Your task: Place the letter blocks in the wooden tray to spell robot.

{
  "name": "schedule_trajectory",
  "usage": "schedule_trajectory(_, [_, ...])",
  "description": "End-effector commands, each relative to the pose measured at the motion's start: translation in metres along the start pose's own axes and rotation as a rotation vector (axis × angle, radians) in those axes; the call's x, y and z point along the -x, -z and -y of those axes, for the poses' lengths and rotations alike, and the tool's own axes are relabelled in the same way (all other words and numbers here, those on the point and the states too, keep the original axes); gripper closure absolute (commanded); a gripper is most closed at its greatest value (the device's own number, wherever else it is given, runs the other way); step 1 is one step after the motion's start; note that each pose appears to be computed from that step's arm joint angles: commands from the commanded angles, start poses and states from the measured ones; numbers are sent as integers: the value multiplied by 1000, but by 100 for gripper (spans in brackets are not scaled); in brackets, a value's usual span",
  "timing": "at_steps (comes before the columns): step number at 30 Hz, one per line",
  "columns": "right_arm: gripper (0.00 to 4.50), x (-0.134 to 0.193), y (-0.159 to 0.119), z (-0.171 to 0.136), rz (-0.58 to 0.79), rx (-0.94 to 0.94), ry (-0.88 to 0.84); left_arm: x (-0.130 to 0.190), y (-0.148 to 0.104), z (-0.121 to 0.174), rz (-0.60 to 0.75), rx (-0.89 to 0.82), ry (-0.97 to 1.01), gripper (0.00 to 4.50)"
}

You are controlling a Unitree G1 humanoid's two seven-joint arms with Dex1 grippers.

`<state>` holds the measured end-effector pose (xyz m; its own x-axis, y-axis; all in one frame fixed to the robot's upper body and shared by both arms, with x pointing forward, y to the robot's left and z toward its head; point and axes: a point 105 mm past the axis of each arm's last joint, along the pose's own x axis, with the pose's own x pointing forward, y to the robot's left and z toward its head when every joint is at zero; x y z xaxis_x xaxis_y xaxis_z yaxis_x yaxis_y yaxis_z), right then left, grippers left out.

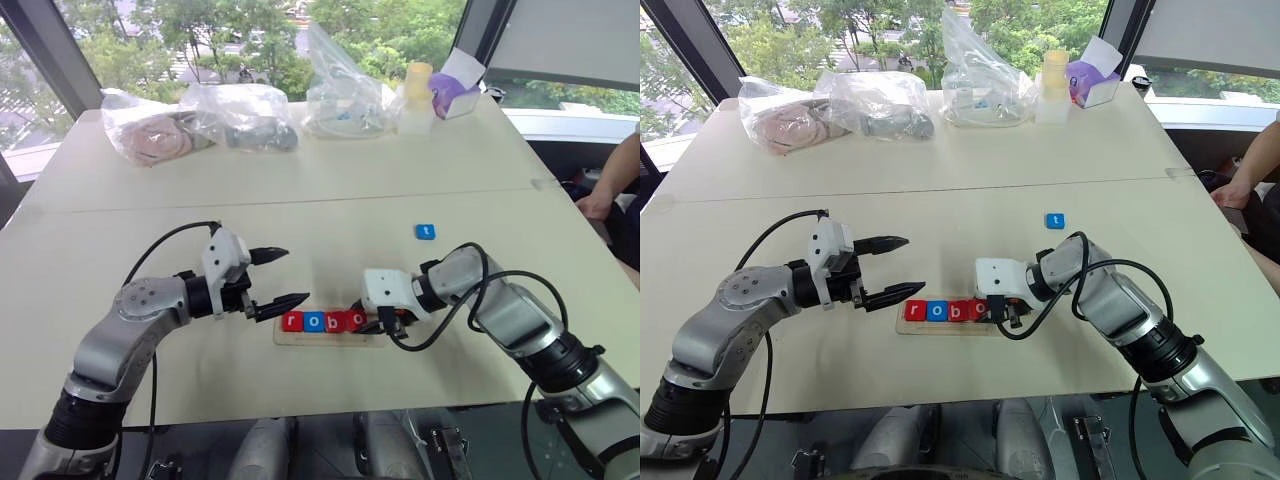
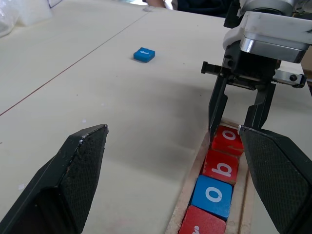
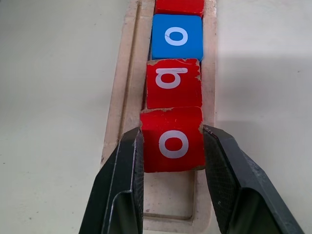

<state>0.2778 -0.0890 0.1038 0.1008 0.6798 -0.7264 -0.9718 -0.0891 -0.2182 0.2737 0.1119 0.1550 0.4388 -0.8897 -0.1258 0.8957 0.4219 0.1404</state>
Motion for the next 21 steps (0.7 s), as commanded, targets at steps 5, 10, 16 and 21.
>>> schedule_trajectory(5, [4, 8, -11, 3, 9, 40, 13, -1, -11, 0, 30, -36, 8, 0])
schedule_trajectory(10, [4, 17, -15, 14, 25, 32, 59, -1, -11, 0, 31, -35, 9, 0])
schedule_trajectory(16, [4, 26, -9, 21, 24, -3, 105, -2, -11, 0, 31, -33, 9, 0])
schedule_trajectory(21, [4, 24, -6, 17, 21, -18, 87, -3, -11, 0, 32, -32, 10, 0])
